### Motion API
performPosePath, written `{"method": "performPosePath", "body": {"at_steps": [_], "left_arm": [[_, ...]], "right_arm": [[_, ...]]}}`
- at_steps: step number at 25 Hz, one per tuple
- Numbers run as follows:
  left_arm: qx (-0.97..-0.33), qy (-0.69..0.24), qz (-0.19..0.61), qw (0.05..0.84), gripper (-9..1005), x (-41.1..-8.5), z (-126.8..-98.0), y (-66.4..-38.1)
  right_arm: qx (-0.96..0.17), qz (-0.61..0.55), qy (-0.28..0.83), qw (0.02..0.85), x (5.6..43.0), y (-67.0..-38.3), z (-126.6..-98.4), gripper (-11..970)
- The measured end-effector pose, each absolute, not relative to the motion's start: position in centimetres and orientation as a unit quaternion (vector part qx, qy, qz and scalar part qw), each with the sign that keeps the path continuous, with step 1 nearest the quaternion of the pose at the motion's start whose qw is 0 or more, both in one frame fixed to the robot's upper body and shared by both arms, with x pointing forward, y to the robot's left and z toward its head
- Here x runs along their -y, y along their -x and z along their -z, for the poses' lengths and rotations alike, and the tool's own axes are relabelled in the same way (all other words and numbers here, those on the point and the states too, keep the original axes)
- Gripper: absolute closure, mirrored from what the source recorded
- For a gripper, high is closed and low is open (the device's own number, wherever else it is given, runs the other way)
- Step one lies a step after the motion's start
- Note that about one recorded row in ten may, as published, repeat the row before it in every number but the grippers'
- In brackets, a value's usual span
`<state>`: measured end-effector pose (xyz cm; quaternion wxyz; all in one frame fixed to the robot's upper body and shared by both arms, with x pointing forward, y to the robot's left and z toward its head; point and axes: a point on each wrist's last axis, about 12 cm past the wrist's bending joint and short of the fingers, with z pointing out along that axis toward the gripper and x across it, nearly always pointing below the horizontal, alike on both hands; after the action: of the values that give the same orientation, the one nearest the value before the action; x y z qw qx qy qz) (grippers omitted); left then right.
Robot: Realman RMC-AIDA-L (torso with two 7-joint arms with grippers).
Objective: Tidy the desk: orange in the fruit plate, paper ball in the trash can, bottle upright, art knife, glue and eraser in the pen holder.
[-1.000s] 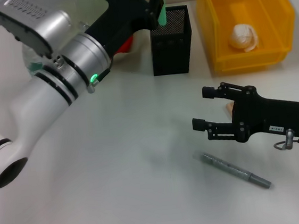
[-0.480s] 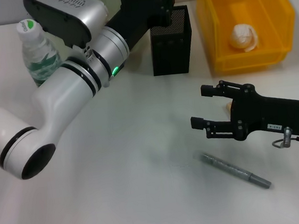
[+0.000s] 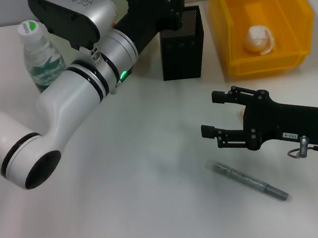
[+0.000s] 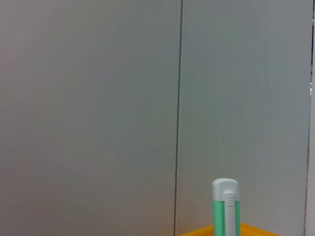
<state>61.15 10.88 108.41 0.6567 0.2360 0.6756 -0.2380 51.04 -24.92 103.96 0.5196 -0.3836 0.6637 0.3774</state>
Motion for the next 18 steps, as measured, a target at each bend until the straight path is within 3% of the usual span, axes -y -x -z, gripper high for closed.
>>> {"method": "performPosePath", "body": {"at_steps": [18], "left_arm": [[-0.677, -0.231, 0.241, 0.655, 749, -10.99, -108.15, -60.84]], "right_arm": [[-0.666, -0.373, 0.384, 0.519, 24.83, -51.18, -103.91, 208]]}}
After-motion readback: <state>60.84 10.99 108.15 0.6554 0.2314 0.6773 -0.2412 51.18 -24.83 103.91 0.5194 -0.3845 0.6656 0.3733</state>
